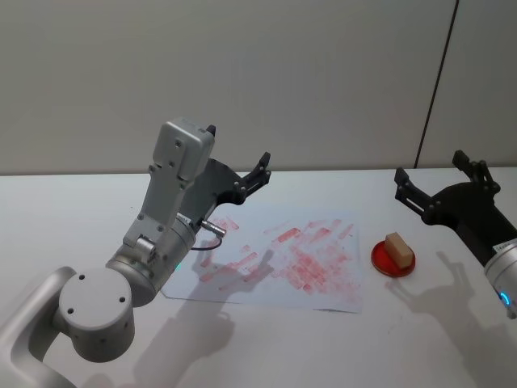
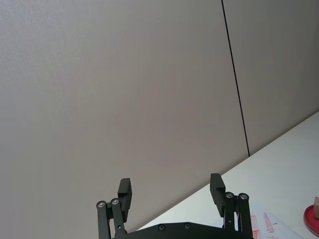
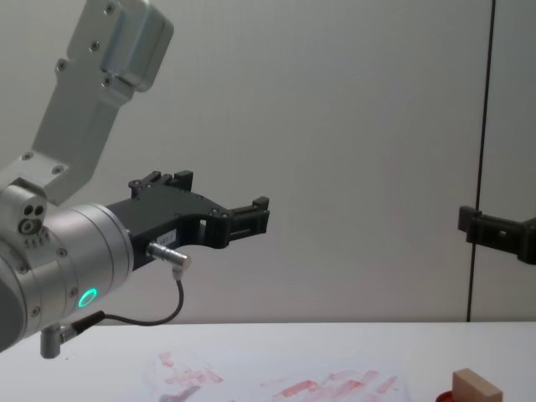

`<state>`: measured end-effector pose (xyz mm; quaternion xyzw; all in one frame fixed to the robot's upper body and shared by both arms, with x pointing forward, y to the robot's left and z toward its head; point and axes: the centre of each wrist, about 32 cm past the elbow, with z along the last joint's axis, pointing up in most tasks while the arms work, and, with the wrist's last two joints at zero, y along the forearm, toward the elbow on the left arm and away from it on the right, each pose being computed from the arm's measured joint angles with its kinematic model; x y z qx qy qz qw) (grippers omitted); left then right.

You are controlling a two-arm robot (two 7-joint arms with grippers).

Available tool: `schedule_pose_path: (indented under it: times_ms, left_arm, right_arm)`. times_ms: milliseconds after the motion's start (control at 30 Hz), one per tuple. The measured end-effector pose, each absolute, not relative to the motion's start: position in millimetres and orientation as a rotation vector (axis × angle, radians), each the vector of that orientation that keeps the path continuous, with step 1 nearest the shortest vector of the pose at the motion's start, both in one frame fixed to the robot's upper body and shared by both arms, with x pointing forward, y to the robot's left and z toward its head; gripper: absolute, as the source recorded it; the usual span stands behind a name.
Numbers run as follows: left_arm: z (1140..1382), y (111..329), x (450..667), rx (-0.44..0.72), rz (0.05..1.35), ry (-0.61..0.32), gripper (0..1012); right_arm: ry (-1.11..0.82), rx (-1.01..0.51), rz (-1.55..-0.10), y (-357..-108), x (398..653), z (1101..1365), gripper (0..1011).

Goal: Use the one hand to pick up the stamp and affix it onto the A4 paper.

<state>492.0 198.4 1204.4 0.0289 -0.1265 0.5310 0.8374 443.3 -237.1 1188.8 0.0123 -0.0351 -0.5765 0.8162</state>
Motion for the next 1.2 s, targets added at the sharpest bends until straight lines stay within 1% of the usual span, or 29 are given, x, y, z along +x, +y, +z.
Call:
schedule_pose_path:
  times_ms: [1200]
  left_arm:
    - [1204.4, 198.4, 492.0, 0.061, 1.124, -0.268, 1001]
  right_arm:
    - [-0.075, 0.026, -1.229, -237.1, 443.3, 1188.7, 1001]
